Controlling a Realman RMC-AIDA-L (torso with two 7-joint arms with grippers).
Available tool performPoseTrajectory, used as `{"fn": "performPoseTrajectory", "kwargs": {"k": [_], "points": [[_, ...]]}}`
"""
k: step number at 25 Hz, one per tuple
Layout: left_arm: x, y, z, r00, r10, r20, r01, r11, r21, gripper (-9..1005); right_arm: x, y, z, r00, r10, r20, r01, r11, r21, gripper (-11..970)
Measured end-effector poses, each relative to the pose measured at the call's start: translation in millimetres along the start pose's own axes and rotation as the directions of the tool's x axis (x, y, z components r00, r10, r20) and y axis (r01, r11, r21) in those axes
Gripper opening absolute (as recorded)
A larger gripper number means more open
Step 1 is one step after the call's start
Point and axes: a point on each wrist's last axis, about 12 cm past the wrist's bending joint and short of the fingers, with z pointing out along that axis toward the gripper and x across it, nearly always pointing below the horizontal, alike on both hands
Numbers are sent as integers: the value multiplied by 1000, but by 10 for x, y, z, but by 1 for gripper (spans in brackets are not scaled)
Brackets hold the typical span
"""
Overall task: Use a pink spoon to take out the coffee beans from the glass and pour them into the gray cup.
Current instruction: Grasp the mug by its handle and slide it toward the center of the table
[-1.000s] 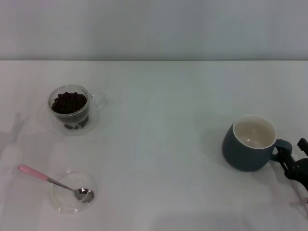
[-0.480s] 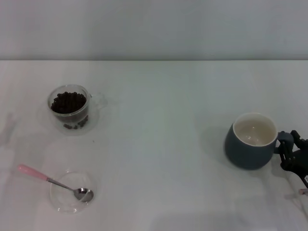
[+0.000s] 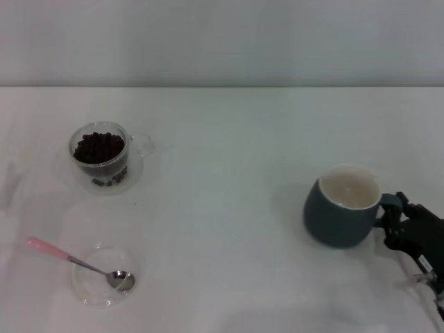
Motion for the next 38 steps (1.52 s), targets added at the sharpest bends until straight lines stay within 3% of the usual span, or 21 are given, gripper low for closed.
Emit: {"fn": "performPoseTrajectory", "kwargs": {"k": [10,22,28,38], "points": [[8,-5,-6,1000,3,-6,-3,1000,6,880,2,319,192,998,-47,-43,39,984,-175,167],[12,1,-19,1000,4,-7,-4,1000,5,879,-5,655,322,990,-131,-58,101,926,-365,164],[19,14,-43,1000,4,-10,-4,1000,0,879,7,690,325,983,-173,-56,135,902,-411,164],[23,19,-55,1000,5,-11,-5,1000,-1,880,29,643,307,977,-200,-68,154,894,-421,195]]}}
